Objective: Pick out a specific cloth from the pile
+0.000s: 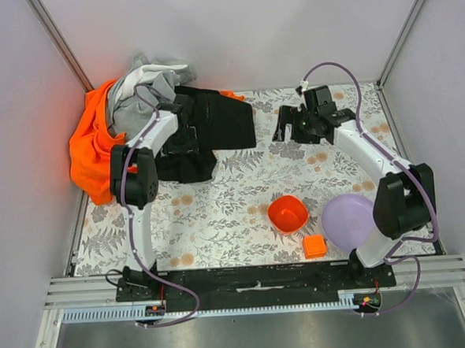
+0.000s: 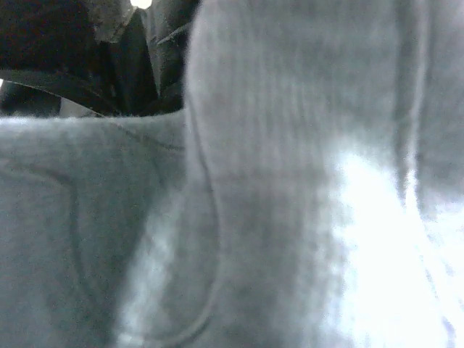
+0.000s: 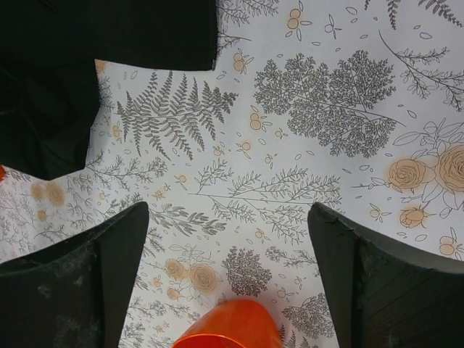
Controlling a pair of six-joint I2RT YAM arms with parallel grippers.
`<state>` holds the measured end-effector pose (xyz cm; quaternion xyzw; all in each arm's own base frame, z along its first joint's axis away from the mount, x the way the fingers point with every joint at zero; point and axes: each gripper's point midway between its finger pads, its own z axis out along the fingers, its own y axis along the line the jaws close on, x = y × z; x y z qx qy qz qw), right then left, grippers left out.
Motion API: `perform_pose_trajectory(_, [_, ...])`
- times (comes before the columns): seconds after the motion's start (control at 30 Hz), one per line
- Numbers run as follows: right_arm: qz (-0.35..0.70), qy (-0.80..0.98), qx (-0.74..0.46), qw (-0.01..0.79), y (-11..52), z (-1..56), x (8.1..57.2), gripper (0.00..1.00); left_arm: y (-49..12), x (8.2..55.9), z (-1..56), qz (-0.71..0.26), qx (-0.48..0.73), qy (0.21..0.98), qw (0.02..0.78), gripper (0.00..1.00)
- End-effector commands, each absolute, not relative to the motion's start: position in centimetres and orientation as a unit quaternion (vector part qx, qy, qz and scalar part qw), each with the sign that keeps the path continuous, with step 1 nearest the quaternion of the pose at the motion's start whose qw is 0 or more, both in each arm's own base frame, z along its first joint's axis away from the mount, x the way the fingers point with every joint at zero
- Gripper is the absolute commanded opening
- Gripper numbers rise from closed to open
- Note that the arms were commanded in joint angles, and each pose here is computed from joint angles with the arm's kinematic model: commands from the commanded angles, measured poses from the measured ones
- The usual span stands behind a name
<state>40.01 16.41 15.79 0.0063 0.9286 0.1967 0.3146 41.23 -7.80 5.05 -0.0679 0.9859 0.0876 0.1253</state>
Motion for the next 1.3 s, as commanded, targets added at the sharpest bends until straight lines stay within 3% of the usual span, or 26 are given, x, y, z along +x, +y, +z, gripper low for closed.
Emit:
perform_pose_trajectory(0.0, [0.211, 0.915, -0.017, 0.343, 17.2, 19.1, 40.5, 0.98, -9.3, 48.4, 8.9, 0.073, -0.048, 0.974, 0.209, 0.69])
perform_pose_trajectory(0.1, [0.216, 0.914, -0.022, 0.343, 17.3, 19.5, 40.4, 0.98, -10.3, 51.4, 12.0, 0.053, -0.043, 0.965, 0.254, 0.41])
perform_pose_trajectory(0.2, [0.220, 0.913, -0.028, 0.342, 17.5, 19.8, 40.3, 0.98, -9.8, 53.8, 16.1, 0.041, -0.061, 0.947, 0.312, 0.03])
perform_pose_trajectory(0.4, [0.243, 0.909, -0.061, 0.332, 19.9, 20.1, 39.7, 0.98, -5.6, 55.8, 27.5, -0.008, -0.149, 0.879, 0.454, 0.02])
perform_pose_trajectory(0.57, [0.274, 0.906, -0.112, 0.303, 25.4, 19.3, 38.5, 0.98, -0.2, 55.7, 32.9, -0.014, -0.231, 0.825, 0.516, 0.02])
perform_pose_trajectory(0.8, [0.328, 0.902, -0.156, 0.233, 35.4, 16.3, 36.0, 0.98, 5.1, 54.0, 34.6, 0.008, -0.279, 0.806, 0.523, 0.02])
perform_pose_trajectory(1.03, [0.423, 0.890, -0.051, 0.165, 43.8, 12.8, 37.8, 0.98, 6.4, 52.1, 35.9, 0.002, -0.293, 0.798, 0.527, 0.02])
perform_pose_trajectory(1.27, [0.449, 0.878, 0.081, 0.141, 46.6, 8.3, 41.4, 0.98, 5.2, 51.5, 37.5, -0.048, -0.284, 0.795, 0.534, 0.02])
